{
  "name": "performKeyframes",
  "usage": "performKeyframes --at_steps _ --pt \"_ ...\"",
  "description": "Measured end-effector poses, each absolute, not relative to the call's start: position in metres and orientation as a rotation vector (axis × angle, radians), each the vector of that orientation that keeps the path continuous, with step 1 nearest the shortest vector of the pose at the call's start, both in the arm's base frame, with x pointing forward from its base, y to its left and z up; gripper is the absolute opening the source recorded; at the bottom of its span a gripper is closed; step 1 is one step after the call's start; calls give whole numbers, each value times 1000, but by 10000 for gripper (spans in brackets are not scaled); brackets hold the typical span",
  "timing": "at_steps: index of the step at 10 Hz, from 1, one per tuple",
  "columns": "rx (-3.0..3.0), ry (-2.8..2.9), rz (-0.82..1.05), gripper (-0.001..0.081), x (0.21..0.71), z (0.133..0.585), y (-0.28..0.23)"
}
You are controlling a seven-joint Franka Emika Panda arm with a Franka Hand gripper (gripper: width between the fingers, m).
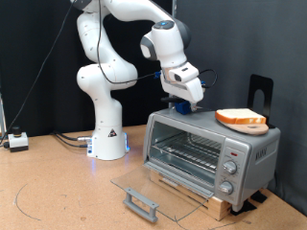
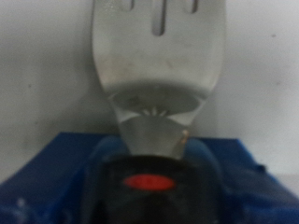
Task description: Make a piece of toast with the oven
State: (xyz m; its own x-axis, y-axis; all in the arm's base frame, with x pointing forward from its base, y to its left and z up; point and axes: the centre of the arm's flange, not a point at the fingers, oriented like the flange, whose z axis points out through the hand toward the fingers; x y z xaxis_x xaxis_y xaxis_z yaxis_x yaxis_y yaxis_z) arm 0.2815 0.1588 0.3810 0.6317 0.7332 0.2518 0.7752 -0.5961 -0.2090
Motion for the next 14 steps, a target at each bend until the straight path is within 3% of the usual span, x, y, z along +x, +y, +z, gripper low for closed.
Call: performKeyframes --at_steps 4,5,6,7,8,14 --pt "-2560 -1214 -177 809 280 378 158" --pt "-2560 -1214 -176 756 280 378 158" --pt "-2560 -1214 -176 580 280 378 158" --pt "-2560 -1213 -175 580 280 378 157" --pt "-2561 -1212 -174 402 280 377 157" --pt "-2491 -1153 -182 403 285 392 137"
